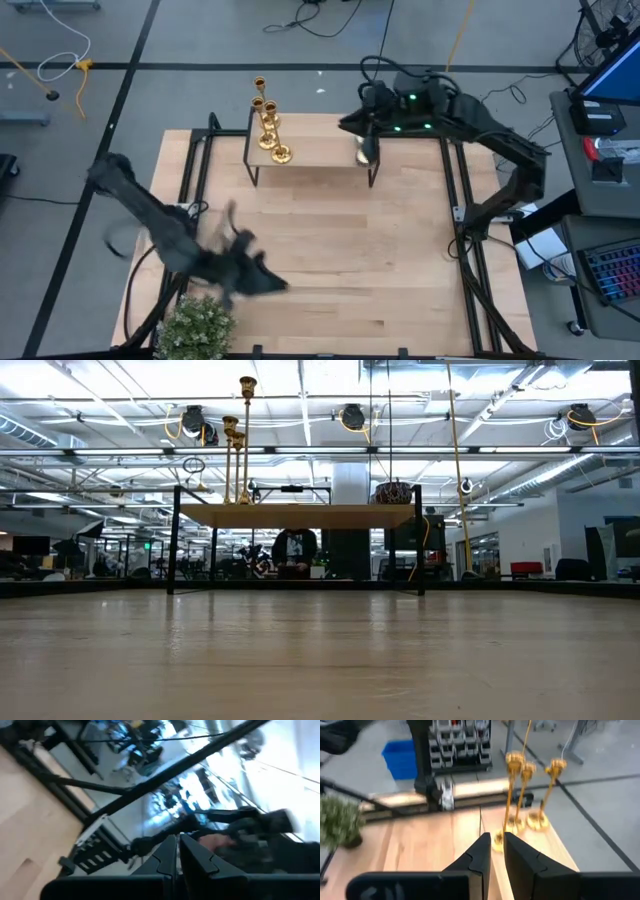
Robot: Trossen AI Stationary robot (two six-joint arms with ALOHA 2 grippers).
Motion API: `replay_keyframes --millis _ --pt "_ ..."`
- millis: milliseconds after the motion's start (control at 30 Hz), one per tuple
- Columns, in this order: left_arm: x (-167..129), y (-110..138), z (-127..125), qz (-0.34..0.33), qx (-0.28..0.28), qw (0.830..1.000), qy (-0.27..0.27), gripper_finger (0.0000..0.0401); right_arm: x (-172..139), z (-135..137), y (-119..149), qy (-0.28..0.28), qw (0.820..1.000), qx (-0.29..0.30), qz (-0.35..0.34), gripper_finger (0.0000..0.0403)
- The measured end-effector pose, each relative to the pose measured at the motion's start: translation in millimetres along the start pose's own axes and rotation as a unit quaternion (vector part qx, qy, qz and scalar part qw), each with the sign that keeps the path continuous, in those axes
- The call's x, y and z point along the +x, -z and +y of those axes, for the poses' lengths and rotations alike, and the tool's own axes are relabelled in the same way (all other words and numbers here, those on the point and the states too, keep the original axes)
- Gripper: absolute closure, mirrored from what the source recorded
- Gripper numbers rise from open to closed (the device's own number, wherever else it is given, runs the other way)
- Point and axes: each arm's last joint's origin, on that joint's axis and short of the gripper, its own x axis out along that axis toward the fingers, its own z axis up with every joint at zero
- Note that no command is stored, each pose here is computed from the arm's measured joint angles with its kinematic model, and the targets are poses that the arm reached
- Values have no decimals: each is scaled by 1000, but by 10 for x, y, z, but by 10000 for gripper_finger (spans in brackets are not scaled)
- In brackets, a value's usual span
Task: Pick & Place candle stick holders
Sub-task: Put the gold candle holder on the shelf aligned with the other gold candle holders
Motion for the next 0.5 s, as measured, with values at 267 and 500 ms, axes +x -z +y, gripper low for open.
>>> replay_keyframes --millis 267,500 --pt "1029 184 102 -158 90 965 -188 375 -649 87 26 1 1000 -9 8 353" --pt "1503 -240 175 -211 205 881 -370 375 -1104 148 -10 3 999 4 -44 353"
